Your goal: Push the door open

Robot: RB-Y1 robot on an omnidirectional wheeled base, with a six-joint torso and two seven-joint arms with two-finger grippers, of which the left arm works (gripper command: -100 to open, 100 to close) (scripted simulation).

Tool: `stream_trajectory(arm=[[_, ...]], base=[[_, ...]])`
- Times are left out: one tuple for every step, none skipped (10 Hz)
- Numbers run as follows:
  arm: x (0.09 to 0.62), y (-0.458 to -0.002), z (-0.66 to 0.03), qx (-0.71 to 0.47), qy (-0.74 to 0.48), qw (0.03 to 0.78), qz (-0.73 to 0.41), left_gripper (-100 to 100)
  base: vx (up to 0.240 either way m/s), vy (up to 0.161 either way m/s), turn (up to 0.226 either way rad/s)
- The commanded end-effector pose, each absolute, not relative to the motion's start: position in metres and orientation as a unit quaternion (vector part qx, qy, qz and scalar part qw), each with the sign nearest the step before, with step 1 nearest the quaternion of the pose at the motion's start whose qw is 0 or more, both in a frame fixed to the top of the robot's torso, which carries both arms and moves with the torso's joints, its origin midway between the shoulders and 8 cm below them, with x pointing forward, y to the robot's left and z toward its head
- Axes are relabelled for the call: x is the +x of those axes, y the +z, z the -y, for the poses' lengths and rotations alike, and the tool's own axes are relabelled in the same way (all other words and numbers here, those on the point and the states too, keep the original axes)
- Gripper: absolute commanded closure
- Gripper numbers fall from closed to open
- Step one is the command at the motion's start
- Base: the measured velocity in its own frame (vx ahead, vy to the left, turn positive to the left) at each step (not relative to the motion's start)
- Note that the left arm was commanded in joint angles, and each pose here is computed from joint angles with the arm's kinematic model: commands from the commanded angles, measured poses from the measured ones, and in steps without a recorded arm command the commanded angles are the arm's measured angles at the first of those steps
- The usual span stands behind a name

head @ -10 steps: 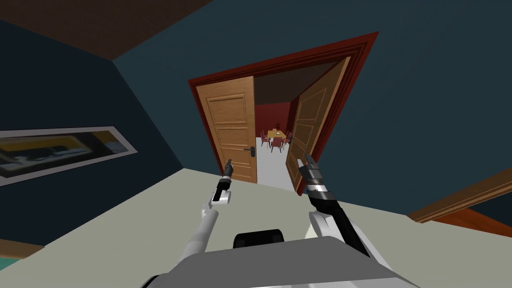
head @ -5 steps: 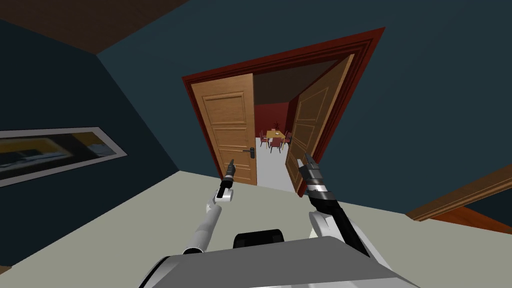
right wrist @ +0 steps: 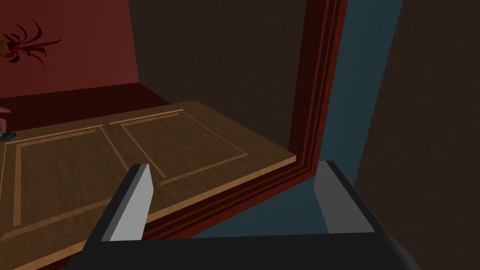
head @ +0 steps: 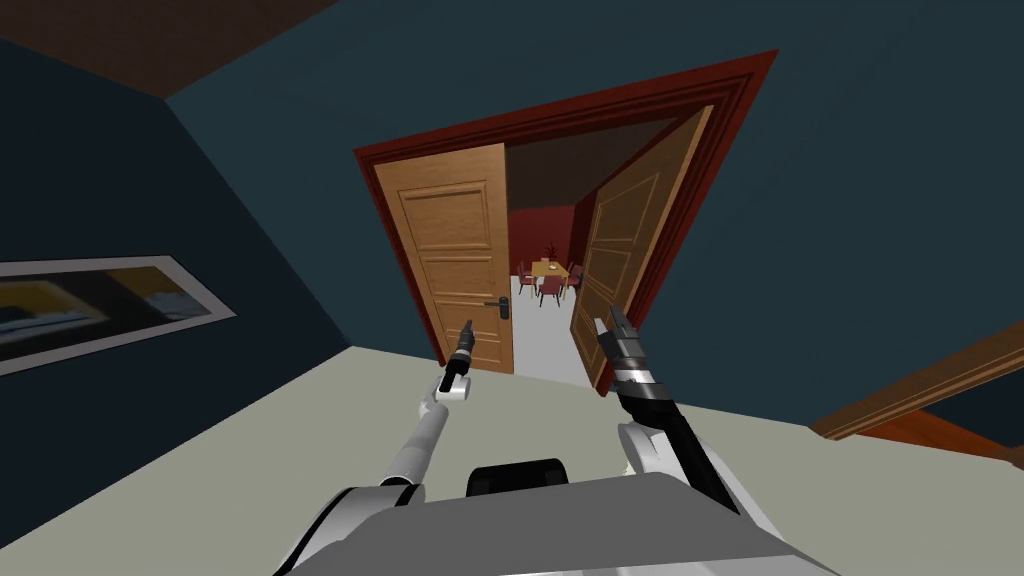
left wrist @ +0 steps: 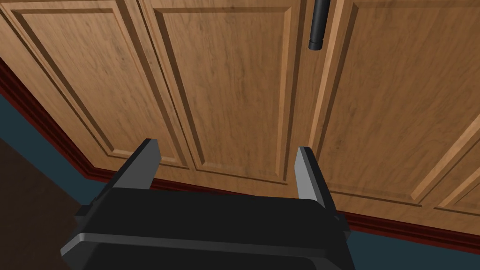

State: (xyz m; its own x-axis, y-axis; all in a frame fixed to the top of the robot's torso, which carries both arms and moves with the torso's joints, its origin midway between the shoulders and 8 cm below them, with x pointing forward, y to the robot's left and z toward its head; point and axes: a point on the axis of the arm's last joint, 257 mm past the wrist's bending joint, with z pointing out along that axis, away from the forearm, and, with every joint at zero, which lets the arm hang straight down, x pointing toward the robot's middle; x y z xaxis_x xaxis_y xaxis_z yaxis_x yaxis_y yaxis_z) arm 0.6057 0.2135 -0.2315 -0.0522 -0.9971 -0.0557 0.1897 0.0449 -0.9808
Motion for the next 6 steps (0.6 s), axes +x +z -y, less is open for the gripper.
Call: stream_trajectory(arm=[[0.61, -0.238, -0.208, -0.427, -0.545, 0.536, -0.483, -100], [0.612, -0.242, -0.204, -0.429, -0.545, 0.531, -0.487, -100], [0.615, -0.246, -0.2, -0.431, -0.544, 0.527, -0.49, -100], [0.617, -0.249, -0.196, -0.433, -0.543, 0.523, -0.494, -100], [0.619, -0.253, -0.192, -0.435, -0.543, 0.518, -0.497, -100], [0.619, -0.253, -0.192, -0.435, -0.543, 0.518, -0.497, -100]], base=[[0.097, 0.032, -0.038], [0.095, 0.038, -0.041], [0.086, 0.052, -0.038], [0.082, 0.048, -0.051], [0.082, 0.039, -0.043], [0.058, 0.024, -0.009]])
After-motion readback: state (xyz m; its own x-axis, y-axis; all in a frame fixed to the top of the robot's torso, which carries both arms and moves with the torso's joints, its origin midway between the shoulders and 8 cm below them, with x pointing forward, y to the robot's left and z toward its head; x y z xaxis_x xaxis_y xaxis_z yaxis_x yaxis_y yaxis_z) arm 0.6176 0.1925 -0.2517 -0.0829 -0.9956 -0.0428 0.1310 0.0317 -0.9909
